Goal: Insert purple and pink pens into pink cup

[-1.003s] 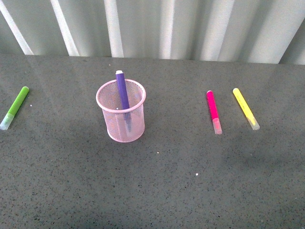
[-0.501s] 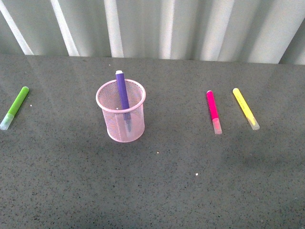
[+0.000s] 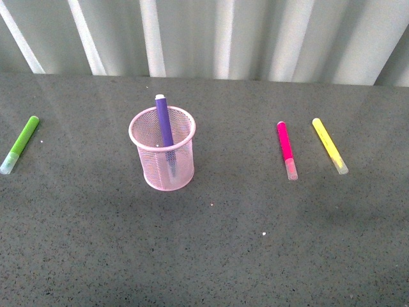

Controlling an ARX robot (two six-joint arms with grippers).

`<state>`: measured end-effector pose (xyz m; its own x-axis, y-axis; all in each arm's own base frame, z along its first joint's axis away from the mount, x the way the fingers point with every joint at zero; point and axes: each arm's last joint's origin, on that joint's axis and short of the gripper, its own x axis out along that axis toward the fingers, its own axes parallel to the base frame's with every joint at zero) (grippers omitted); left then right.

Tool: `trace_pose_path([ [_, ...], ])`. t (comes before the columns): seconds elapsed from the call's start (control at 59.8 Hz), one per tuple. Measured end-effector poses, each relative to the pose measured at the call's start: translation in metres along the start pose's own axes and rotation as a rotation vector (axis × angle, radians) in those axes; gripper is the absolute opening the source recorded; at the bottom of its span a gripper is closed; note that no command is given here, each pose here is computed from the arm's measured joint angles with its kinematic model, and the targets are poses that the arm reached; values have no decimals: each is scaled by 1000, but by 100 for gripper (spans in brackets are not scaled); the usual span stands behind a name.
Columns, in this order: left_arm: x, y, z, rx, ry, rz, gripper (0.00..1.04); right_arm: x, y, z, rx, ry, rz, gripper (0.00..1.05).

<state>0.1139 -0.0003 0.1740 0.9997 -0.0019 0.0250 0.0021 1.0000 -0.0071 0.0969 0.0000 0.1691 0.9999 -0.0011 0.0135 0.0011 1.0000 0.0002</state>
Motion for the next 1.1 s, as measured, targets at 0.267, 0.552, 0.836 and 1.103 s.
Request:
trace_pose_path([
  [0.267, -6, 0, 0, 0, 1, 0, 4, 0, 0, 0, 0, 0, 0, 98],
  [0.552, -17, 0, -3, 0, 7, 0, 4, 0, 0, 0, 0, 0, 0, 98],
  [0.836, -17, 0, -3, 0, 7, 0, 40, 0, 0, 0, 0, 0, 0, 98],
  [1.103, -17, 0, -3, 0, 6, 0, 97, 25, -5, 12, 11, 507, -218, 98],
])
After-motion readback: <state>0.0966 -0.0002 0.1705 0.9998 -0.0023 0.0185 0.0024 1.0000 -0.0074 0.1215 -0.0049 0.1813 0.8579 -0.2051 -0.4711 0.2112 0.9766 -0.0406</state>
